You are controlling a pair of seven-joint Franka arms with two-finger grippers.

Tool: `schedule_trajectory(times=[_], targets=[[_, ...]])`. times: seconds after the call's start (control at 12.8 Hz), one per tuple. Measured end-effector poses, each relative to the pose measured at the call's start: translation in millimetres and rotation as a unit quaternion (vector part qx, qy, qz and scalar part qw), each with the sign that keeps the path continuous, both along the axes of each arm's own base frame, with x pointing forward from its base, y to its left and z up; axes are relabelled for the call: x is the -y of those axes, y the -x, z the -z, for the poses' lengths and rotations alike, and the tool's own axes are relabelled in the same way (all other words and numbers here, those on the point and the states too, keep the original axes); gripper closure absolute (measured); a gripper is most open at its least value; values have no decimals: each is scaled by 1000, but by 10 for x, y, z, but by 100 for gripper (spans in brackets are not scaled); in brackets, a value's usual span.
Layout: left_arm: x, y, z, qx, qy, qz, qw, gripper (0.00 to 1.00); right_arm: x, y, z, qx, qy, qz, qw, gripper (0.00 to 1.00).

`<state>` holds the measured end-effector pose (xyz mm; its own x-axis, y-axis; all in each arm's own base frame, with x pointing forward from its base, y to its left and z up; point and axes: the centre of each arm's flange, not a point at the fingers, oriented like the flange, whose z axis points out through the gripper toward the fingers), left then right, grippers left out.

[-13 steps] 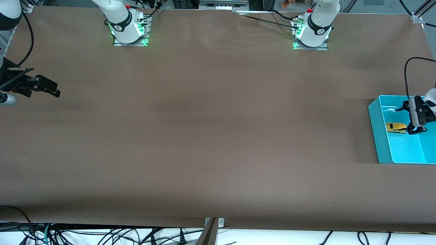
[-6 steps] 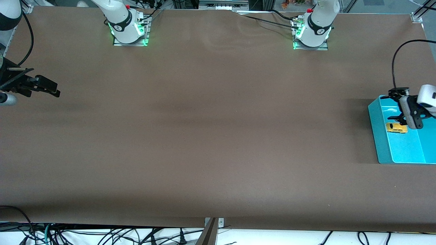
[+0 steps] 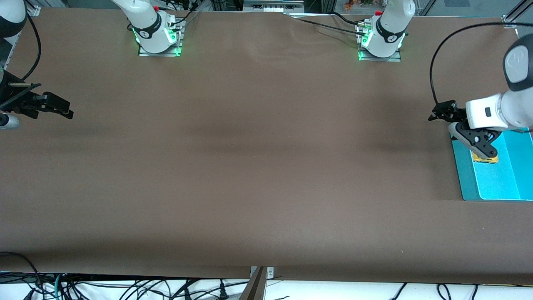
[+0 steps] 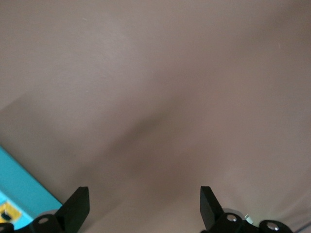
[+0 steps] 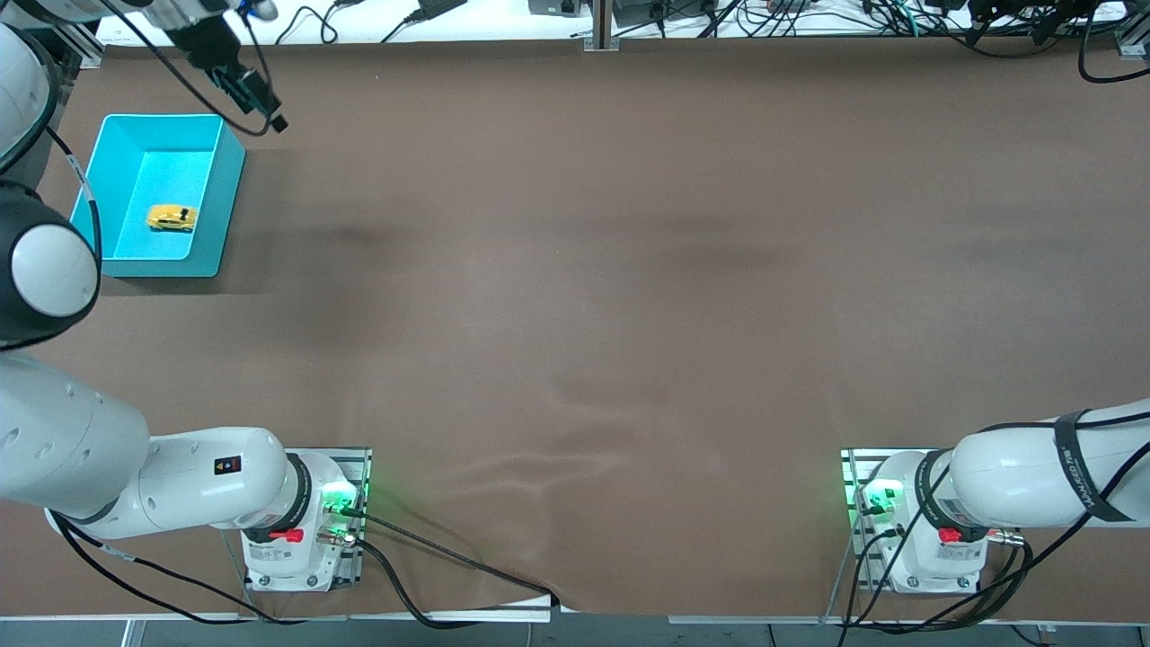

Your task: Wind and store yellow beetle car

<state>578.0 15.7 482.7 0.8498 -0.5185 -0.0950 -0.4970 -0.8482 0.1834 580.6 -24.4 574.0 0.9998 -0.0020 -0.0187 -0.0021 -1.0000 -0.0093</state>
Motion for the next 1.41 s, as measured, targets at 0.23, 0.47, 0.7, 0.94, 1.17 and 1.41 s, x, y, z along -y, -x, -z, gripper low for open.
schedule_trajectory(times=[0.23, 0.47, 0.7, 0.94, 1.17, 1.41], targets=[[209, 123, -420, 15, -24, -112, 993, 0, 10, 1, 0, 0, 0, 1, 1000, 0], [515, 167, -935, 14, -37, -182, 982, 0, 13, 1, 0, 0, 0, 1, 1000, 0], [865, 163, -1105, 26, -54, -181, 982, 0, 15, 1, 0, 0, 0, 1, 1000, 0], [773, 89, -1126, 33, -64, -193, 979, 0, 14, 1, 0, 0, 0, 1, 1000, 0], [670, 116, -1223, 26, -67, -200, 977, 0, 12, 1, 0, 0, 0, 1, 1000, 0], [622, 118, -1219, 23, -68, -205, 976, 0, 12, 1, 0, 0, 0, 1, 1000, 0]])
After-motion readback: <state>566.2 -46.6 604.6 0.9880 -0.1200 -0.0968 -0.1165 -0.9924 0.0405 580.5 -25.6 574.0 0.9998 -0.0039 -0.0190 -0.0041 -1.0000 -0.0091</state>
